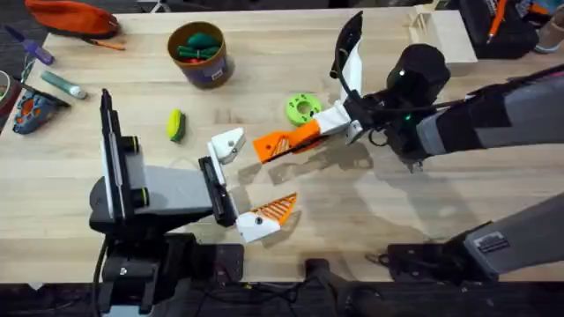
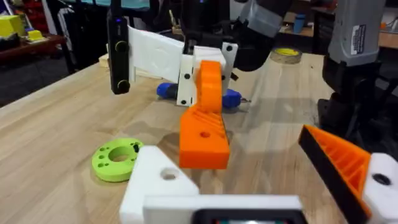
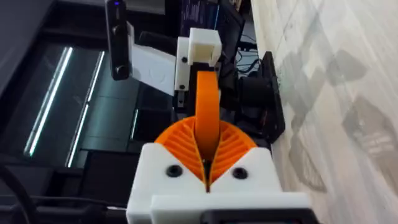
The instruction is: Pick up the gripper from the table and insert it into the empty holder that is missing its gripper. Then pick up a screw, insert it into the mounting hole, and use the screwdriver to tighten it. Finally, clean up the table by picking up the vegetable and placing it into the bucket.
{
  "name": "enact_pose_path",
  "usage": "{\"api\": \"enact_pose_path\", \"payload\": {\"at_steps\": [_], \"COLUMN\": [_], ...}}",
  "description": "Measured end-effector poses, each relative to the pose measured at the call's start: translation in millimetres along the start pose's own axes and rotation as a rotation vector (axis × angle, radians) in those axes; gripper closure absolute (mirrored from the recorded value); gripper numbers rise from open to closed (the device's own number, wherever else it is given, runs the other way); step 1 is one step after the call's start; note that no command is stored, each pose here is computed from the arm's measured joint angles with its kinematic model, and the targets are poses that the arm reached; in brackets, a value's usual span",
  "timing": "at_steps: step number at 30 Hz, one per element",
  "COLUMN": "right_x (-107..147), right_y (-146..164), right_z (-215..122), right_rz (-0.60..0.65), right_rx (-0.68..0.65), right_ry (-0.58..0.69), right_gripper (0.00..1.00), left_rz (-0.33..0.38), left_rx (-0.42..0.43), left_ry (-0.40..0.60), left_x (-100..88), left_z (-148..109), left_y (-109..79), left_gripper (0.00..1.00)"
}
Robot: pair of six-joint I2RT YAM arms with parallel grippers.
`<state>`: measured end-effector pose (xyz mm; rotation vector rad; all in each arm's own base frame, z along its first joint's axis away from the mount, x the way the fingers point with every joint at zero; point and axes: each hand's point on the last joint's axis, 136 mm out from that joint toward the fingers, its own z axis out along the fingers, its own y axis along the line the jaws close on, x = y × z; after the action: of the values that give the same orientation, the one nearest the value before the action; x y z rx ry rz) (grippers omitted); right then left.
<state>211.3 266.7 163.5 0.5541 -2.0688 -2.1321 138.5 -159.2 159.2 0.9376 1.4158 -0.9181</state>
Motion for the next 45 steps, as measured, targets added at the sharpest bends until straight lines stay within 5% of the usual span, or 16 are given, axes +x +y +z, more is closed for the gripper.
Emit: {"api": "enact_pose_path", "payload": {"at_steps": [45], "right_x": [-5.5], "right_y": [6.8], "right_z": [17.2], "right_rz": [-0.015], "right_rx": [-0.002], "right_ry": [-0.011], "right_gripper": [0.992], "left_rz": [0.000], "left_rx": [0.000], "left_ry": [0.000], "left_x": [0.0], "left_z": [0.0], "left_y": [-0.1], "left_gripper": [0.014]}}
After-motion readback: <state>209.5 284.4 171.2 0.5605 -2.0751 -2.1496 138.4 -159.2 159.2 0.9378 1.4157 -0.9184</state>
